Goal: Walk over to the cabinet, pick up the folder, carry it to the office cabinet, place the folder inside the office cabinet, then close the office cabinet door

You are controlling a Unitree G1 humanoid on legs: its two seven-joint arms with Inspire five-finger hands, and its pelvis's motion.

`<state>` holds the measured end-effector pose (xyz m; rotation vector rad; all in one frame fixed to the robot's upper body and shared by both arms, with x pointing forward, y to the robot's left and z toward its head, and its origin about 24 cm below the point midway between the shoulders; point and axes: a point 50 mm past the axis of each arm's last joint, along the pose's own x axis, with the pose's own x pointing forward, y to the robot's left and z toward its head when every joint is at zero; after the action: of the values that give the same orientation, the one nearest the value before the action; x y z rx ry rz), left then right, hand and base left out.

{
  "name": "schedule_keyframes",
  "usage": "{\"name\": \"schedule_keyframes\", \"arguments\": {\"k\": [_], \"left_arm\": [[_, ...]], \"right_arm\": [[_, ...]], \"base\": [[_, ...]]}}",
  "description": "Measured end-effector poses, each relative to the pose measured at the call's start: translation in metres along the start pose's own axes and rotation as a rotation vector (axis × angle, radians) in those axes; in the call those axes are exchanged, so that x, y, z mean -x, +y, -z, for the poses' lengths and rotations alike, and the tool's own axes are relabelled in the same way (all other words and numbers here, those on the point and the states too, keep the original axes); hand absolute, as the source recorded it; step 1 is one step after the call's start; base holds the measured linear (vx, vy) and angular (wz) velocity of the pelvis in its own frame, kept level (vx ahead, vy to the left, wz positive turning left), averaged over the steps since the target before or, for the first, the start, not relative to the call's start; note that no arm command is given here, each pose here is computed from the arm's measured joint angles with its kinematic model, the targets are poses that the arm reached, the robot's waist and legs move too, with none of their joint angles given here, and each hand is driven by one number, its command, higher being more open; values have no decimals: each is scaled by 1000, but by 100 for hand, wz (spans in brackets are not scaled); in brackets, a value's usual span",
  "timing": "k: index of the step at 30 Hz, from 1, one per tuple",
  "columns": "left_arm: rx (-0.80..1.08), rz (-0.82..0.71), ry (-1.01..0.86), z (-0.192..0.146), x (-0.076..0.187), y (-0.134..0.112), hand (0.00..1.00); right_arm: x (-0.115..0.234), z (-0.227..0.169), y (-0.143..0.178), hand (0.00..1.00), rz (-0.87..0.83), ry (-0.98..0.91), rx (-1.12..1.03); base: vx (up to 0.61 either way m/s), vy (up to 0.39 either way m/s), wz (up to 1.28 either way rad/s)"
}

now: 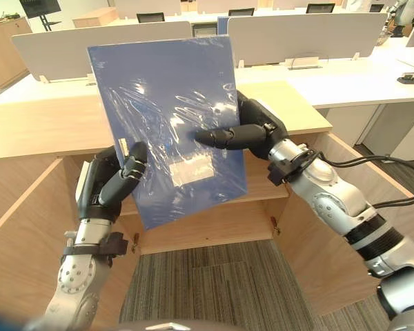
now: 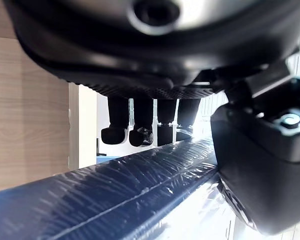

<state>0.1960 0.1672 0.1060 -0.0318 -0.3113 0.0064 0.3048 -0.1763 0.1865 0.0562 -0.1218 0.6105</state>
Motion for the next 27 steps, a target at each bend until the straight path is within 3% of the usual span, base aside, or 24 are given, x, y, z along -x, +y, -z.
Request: {"name": "schedule_keyframes", "arguments": {"k": [13,14,18,23,25,27], "left_arm": [[-59,33,2,-1,0,3,0],[-63,38,3,-1,0,3,100],[-57,95,45,6,2,4,100],[176,232,341,66,24,7,100],[213,304,531,98,45,11,100],[230,374,792,137,83,15,100]], "right_arm": [[7,19,-8,0,18,131,-43],[7,20,-8,0,18,133,-43],[15,26,-2,0,-34,104,-99],[37,60,3,0,-20,197,-119],[48,78,8,0,-28,288,-93],[65,104,16,0,-29,399,-76]], "base": [[-9,13,0],[0,0,0],[0,0,0],[0,0,0],[0,0,0],[0,0,-2]]}}
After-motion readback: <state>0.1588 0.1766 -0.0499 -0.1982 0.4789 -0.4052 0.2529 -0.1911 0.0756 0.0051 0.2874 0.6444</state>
